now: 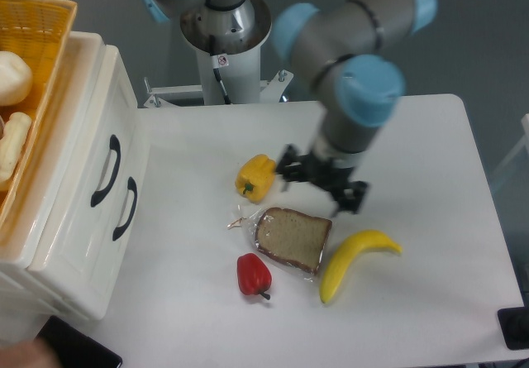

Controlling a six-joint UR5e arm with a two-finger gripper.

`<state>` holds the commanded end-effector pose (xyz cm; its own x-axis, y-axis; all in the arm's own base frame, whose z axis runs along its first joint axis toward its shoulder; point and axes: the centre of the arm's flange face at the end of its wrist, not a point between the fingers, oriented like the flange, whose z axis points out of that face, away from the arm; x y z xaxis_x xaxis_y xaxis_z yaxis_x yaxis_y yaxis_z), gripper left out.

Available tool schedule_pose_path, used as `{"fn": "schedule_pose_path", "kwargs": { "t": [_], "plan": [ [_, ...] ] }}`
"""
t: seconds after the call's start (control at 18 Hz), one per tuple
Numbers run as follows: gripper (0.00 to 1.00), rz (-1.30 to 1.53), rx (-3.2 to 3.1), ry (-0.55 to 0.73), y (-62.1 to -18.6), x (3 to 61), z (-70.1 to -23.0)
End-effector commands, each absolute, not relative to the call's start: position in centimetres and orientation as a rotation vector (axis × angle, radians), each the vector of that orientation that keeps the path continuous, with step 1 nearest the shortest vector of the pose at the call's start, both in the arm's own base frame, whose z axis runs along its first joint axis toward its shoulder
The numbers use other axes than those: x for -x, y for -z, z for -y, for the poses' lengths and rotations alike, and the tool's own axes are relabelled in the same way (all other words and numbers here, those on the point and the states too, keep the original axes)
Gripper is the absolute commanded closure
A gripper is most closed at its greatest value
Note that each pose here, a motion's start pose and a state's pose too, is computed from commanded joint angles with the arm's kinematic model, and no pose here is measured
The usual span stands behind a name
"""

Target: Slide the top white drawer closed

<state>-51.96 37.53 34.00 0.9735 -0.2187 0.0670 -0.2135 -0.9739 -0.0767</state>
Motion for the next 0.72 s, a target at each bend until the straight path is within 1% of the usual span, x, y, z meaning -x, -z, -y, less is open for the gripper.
{"fn": "schedule_pose_path", "kwargs": {
  "t": [0.11,0.22,0.28,0.39,0.5,0.72],
  "plan": [
    [0.0,-0.369,3.121,0.108,-33.2,53.4,-34.9],
    [0.0,-0.404,3.134,0.114,-32.5,54.8,-33.6],
    [0.0,-0.438,3.131,0.126,-31.8,55.2,-33.5],
    [0.0,-0.471,3.124,0.096,-30.7,56.4,-33.9],
    [0.0,-0.473,3.118,0.055,-30.6,56.8,-34.1],
    [0.0,-0.472,3.118,0.048,-30.6,56.9,-34.1]
  ]
}}
